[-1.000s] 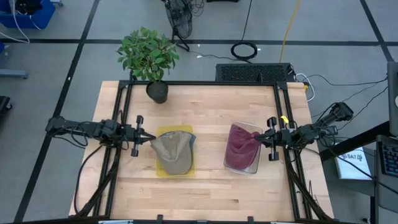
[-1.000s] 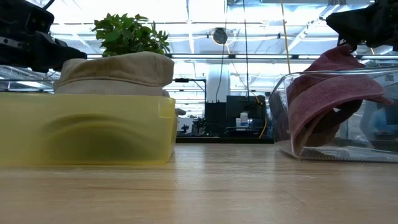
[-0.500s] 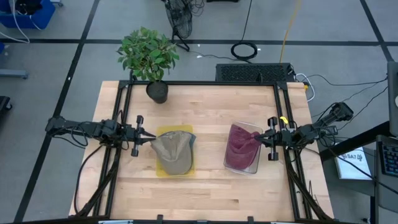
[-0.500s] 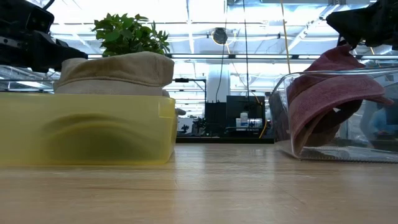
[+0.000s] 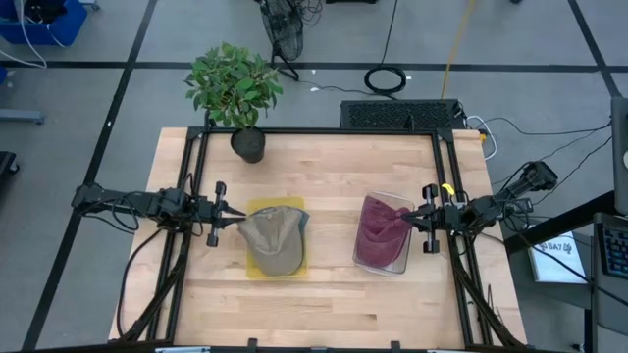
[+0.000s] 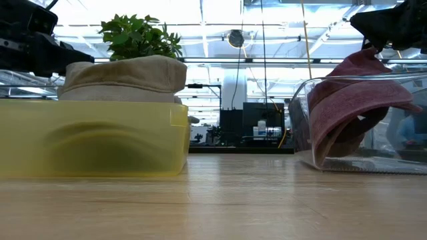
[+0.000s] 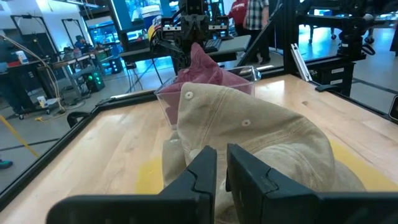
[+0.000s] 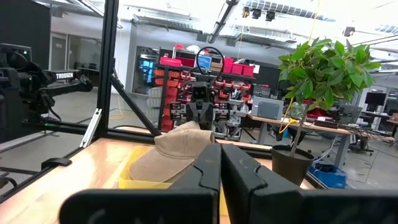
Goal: Pick and place caps into container
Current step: Return to Home Position
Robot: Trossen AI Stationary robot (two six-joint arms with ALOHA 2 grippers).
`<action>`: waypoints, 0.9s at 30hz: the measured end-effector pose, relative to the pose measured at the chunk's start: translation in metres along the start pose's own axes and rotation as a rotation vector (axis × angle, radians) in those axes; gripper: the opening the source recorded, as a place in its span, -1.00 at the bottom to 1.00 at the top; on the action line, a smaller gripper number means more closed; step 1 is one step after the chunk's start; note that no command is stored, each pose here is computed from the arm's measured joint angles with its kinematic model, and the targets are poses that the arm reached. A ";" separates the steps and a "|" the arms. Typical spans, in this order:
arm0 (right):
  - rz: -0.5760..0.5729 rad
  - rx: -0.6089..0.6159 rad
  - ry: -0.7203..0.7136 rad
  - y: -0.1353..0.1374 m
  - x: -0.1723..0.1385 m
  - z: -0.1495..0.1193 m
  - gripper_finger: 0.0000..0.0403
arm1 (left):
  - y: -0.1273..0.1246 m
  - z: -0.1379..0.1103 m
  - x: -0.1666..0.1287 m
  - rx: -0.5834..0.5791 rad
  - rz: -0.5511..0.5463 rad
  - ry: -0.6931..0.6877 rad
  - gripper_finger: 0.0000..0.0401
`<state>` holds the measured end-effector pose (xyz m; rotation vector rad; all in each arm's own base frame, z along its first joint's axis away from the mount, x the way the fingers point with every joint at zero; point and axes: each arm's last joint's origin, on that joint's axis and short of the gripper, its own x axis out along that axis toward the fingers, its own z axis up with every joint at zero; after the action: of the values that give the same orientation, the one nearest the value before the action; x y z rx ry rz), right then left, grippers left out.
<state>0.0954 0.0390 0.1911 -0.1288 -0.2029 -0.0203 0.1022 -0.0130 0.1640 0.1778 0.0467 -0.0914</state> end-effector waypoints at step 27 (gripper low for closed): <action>-0.053 0.008 0.000 -0.002 0.000 0.001 -1.00 | 0.000 0.001 0.000 -0.002 0.001 -0.006 -0.77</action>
<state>0.0950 0.0373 0.1923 -0.1154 -0.2063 -0.0724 0.1021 -0.0129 0.1650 0.1757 0.0404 -0.0909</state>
